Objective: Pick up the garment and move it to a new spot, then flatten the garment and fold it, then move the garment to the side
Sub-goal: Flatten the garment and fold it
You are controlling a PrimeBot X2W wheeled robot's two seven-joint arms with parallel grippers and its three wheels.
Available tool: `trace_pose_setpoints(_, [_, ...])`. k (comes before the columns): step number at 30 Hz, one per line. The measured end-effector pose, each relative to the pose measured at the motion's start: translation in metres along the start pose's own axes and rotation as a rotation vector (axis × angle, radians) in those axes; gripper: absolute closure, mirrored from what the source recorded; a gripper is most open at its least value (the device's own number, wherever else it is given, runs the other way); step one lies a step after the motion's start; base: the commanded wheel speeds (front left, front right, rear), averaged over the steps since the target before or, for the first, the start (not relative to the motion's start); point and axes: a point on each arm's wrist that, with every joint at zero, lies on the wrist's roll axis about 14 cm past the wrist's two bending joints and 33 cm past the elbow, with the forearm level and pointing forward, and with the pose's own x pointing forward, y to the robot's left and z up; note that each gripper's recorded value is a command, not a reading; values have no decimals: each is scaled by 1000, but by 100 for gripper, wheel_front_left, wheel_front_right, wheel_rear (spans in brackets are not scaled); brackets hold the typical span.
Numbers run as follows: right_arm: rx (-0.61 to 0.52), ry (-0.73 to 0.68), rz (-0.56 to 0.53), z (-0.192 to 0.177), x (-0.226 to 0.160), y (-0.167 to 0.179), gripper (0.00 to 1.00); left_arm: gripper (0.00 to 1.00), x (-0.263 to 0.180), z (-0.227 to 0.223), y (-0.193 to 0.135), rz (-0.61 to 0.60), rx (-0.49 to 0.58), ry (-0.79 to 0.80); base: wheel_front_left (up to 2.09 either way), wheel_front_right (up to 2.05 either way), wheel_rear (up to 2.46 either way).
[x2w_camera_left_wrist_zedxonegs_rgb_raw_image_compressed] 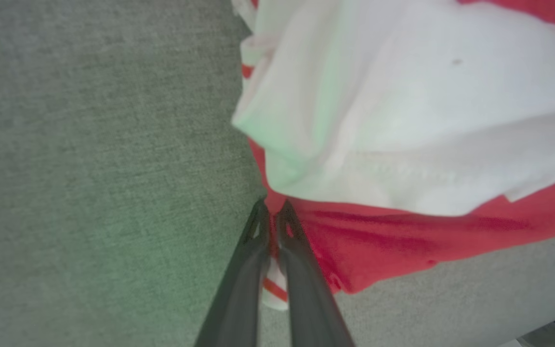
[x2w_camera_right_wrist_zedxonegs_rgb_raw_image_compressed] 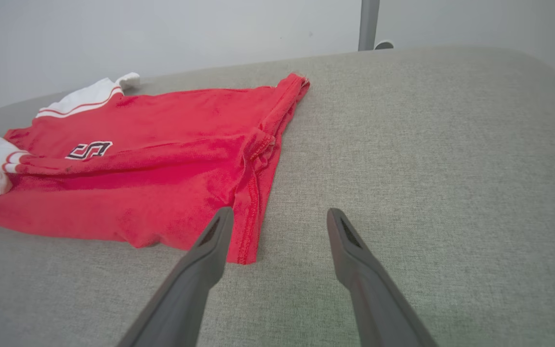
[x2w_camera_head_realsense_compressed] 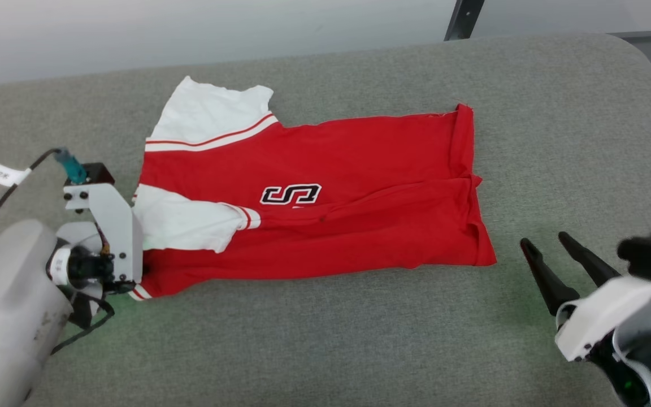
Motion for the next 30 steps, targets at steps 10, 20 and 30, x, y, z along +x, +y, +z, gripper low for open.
trace_pose_setpoints(10, [-38, 397, 69, 0, 30, 11, 0, 100, 2, 4, -2, -9, 13, -3, 0, 0, 0])
trace_pose_setpoints(20, [-83, 770, 28, -30, 49, 17, 0, 100, 6, 10, -7, -35, 16, -18, 0, 0, 0])
trace_pose_setpoints(30, [-62, 963, -53, -58, 58, 16, 1, 100, 13, 16, -4, -49, -4, -22, 0, 0, 0])
